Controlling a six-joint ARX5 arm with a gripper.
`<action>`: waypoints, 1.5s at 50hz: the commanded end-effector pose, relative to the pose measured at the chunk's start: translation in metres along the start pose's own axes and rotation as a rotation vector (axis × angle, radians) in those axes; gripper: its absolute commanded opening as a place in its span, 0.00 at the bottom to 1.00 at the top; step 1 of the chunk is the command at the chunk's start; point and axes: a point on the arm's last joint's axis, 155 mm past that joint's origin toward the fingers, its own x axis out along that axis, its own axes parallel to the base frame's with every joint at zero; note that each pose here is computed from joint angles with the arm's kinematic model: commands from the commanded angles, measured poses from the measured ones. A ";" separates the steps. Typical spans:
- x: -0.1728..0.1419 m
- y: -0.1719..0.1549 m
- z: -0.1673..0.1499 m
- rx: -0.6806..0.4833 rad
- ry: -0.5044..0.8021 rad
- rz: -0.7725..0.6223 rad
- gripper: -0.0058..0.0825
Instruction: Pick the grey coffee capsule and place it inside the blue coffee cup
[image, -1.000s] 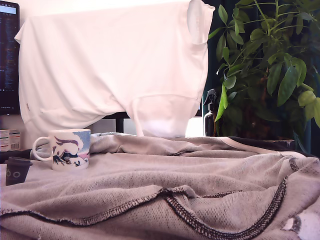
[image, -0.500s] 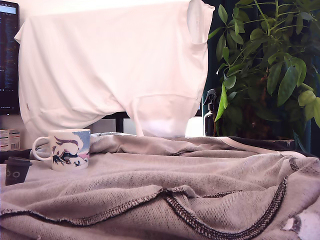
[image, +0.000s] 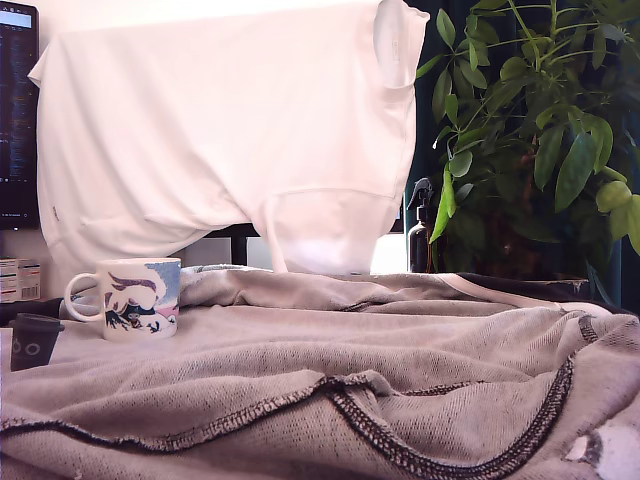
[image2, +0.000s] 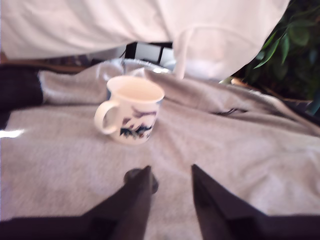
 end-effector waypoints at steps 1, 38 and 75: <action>0.002 -0.001 0.000 0.021 0.003 -0.003 0.97; 0.042 0.005 -0.031 0.167 0.127 0.016 0.97; 0.086 0.021 -0.041 0.167 0.176 0.057 0.96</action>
